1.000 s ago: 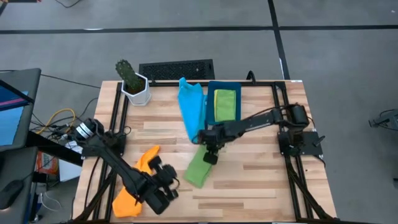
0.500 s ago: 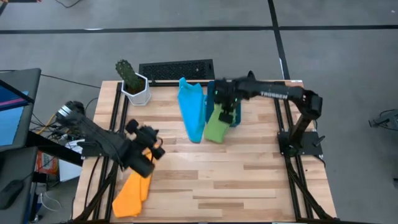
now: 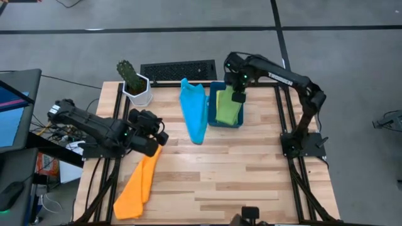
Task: Fold microfiber towels
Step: Put the green towel into the blue bin, then fold the blue towel
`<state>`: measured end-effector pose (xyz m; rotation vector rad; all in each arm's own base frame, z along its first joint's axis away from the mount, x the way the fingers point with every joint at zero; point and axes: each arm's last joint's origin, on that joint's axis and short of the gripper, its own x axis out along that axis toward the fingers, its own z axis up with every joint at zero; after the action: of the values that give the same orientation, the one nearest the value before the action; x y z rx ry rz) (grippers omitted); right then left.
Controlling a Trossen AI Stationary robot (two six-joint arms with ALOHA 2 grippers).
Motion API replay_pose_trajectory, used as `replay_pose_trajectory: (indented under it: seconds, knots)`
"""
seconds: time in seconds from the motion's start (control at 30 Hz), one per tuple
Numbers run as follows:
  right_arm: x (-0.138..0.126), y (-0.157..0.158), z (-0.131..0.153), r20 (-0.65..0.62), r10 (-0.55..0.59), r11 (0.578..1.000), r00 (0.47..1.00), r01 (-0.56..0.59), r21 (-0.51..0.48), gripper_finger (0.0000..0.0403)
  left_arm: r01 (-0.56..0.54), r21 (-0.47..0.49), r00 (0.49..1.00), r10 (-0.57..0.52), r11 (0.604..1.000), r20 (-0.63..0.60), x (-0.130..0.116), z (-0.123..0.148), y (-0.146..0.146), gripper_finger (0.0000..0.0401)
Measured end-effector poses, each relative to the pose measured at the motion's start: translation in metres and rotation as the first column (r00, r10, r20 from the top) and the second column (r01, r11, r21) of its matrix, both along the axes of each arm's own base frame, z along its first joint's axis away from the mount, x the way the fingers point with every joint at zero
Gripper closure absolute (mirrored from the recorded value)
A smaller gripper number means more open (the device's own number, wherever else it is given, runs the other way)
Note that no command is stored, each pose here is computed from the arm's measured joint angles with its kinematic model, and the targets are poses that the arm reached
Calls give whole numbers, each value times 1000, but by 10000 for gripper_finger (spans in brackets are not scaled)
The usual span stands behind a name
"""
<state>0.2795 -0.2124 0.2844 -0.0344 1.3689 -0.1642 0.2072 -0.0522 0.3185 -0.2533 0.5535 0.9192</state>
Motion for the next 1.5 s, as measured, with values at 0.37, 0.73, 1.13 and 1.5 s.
replay_pose_trajectory:
  seconds: [0.37,0.73,1.13,1.5]
  knots:
    - [19,-32,-51,-27,60,998,998,-60,22,383,-52,-13,997,51,999,-57,6,-3,19,401]
    - [26,-38,-46,36,63,997,997,-61,-51,258,25,24,993,-22,999,-117,10,-1,21,358]
    - [8,-44,15,416,-112,974,902,17,225,181,28,0,992,-28,1000,-121,10,1,28,288]
    - [15,27,23,534,-62,895,843,-191,404,276,437,-69,896,-441,897,-49,48,-10,66,287]
